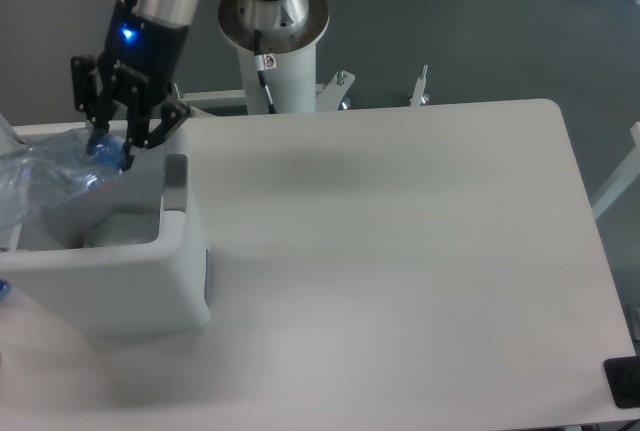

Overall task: Place the trash in the trash can
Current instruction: 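Lower the bottle into the bin and open the gripper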

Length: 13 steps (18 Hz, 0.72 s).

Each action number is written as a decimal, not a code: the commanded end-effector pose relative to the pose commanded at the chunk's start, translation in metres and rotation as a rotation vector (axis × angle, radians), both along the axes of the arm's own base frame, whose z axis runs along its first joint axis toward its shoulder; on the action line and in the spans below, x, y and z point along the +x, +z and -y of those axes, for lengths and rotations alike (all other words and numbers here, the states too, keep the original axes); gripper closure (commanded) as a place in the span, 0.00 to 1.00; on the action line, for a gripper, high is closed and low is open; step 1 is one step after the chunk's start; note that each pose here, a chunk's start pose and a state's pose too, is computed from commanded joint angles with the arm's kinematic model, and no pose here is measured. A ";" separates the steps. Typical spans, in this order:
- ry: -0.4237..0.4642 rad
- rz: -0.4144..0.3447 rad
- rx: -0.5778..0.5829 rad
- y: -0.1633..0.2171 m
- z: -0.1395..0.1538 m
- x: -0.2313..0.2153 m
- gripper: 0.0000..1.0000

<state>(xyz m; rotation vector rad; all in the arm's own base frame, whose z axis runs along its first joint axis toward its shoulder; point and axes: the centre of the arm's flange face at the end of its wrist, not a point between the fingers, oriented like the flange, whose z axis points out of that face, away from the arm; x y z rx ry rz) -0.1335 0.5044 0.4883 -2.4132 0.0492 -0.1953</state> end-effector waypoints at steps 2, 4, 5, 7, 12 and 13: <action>-0.005 -0.003 0.002 0.000 0.000 0.002 0.72; -0.005 -0.002 0.000 -0.001 0.000 0.002 0.68; -0.006 -0.004 0.002 0.000 0.000 0.002 0.65; -0.009 -0.006 0.002 0.000 0.000 0.002 0.60; -0.006 -0.004 -0.007 -0.005 0.003 0.003 0.51; -0.006 -0.003 -0.009 -0.006 0.003 0.004 0.50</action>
